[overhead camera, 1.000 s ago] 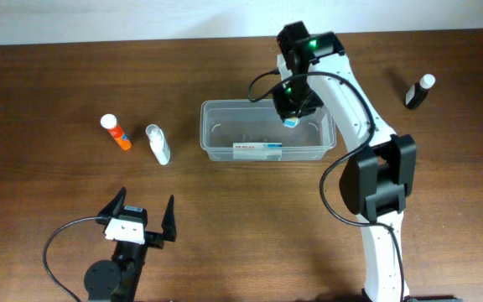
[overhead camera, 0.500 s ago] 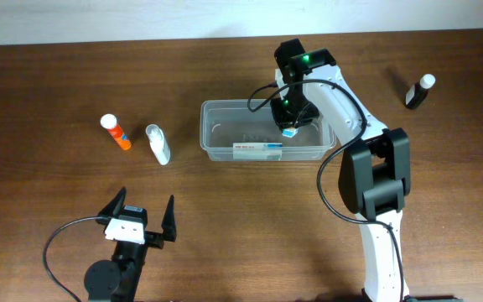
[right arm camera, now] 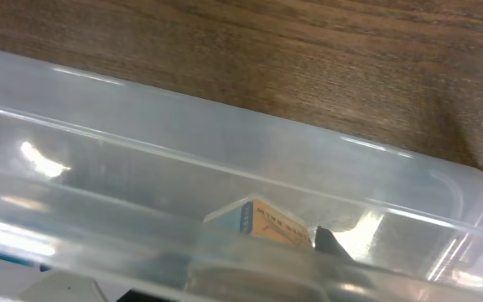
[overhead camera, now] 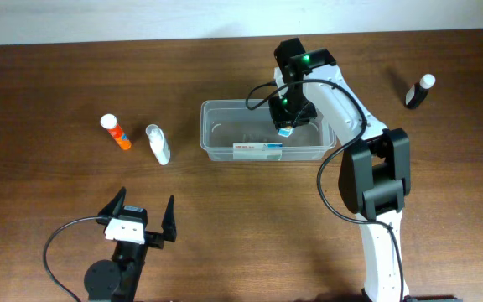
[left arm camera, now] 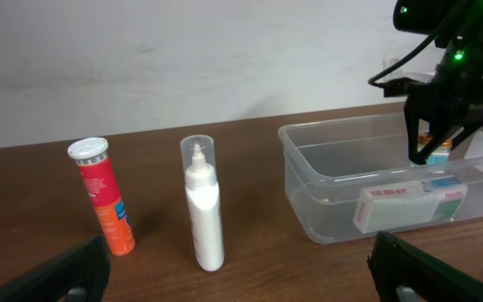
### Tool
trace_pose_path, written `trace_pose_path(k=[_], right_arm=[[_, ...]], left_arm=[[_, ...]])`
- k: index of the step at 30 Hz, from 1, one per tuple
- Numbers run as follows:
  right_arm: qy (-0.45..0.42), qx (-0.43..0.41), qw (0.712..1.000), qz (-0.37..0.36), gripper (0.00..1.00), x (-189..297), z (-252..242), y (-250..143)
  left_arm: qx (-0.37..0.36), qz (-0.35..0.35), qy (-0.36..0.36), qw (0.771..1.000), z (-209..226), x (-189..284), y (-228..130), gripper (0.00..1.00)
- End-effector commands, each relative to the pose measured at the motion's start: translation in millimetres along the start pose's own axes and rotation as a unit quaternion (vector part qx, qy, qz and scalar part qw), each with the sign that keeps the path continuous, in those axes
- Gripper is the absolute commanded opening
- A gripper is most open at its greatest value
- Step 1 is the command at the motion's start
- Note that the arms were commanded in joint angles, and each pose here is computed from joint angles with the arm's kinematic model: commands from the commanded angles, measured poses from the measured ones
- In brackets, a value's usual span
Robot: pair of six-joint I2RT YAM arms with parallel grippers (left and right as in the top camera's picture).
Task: Pack container
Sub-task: 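Carry the jar into the container and open the right gripper, then move the right gripper over the dark bottle with white cap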
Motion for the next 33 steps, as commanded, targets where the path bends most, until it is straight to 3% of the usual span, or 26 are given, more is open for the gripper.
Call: trace_pose_path(k=[1,14,20,23,26,28,33], right_arm=[[0.007,-0.007,1.000,0.005,0.38,-2,-1,0],[0.009,-0.006,1.000,0.000,0.39,8,1,2],[0.016,0.014,0.999,-0.038,0.39,66,11,13],[-0.023,0.010,0.997,-0.079,0.40,106,0,18],[-0.072,-0.010,0.990,-0.123,0.50,147,-25,22],[-0.086,-0.032,0.985,-0.145,0.64,170,-46,25],[-0.099,-0.115,0.973,-0.176,0.74,203,-124,38]], left_arm=[[-0.007,-0.002,-0.005,1.000,-1,0,0,0.99],[-0.007,-0.002,-0.005,1.000,-1,0,0,0.99],[-0.007,-0.002,-0.005,1.000,-1,0,0,0.99],[-0.007,-0.002,-0.005,1.000,-1,0,0,0.99],[-0.007,-0.002,-0.005,1.000,-1,0,0,0.99],[-0.007,-0.002,-0.005,1.000,-1,0,0,0.99],[-0.007,-0.002,-0.005,1.000,-1,0,0,0.99]])
Point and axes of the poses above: each gripper's point midway between its finger pads, its own x axis back along the fingers, its own z axis along the line the jaws close on, y = z × x, the point moved 4 cm from there along x, back along the fingers, and after that the axes turned 15 degrees about -x, right-handed, at the moved point
